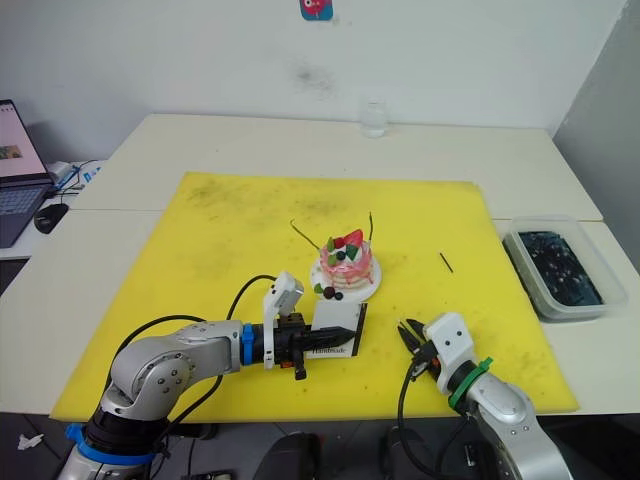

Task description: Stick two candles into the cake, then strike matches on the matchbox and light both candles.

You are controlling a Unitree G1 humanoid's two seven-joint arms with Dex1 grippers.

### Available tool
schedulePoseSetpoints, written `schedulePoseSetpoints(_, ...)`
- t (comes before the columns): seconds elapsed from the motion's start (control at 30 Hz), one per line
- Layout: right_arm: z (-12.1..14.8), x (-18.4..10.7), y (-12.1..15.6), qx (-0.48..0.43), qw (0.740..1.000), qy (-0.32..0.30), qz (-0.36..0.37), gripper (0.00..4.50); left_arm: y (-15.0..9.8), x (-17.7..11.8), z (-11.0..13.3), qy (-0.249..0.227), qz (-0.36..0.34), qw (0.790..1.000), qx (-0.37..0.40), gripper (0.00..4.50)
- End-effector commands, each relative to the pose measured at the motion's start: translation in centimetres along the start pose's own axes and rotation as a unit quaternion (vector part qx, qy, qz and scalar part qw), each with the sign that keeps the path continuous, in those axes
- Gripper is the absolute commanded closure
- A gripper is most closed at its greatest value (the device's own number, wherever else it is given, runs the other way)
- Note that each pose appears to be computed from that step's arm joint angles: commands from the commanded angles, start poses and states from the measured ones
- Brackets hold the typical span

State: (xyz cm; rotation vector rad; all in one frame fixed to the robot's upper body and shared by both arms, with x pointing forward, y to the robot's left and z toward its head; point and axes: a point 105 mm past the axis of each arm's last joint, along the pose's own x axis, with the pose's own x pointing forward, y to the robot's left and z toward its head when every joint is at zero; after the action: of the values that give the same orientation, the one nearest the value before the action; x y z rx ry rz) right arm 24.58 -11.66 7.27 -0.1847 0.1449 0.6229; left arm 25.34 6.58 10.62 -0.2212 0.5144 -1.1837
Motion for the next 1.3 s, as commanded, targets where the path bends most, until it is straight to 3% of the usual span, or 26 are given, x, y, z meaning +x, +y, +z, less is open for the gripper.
schedulePoseSetpoints(0.03, -0.4, 0.0, 0.2, 0.006, 1.000, 0.008, 0.003, 4.48, -0.3, 0.0, 0.7, -0.008, -0.006, 1.000, 0.014, 4.50)
schedulePoseSetpoints(0.23, 0.5, -0.1, 0.2, 0.007, 1.000, -0.005, 0.003, 4.48, -0.3, 0.0, 0.7, -0.008, -0.007, 1.000, 0.014, 4.50)
schedulePoseSetpoints(0.4, 4.7, -1.5, 0.1, -0.058, 0.998, -0.026, 0.024, 4.48, -0.5, 0.5, 1.0, -0.010, -0.013, 1.000, 0.011, 4.50)
schedulePoseSetpoints(0.63, 9.2, -3.1, 1.4, -0.171, 0.980, 0.004, 0.097, 4.48, -1.5, 1.8, 2.2, 0.002, -0.049, 0.998, -0.032, 4.50)
schedulePoseSetpoints(0.8, 9.5, -3.3, 2.4, -0.209, 0.966, 0.040, 0.148, 4.48, -1.6, 2.2, 2.5, 0.012, -0.053, 0.998, -0.027, 4.50)
schedulePoseSetpoints(1.3, 8.7, -1.9, 2.7, -0.207, 0.964, 0.074, 0.152, 4.48, -1.7, 2.0, 2.4, 0.009, -0.044, 0.999, -0.019, 4.50)
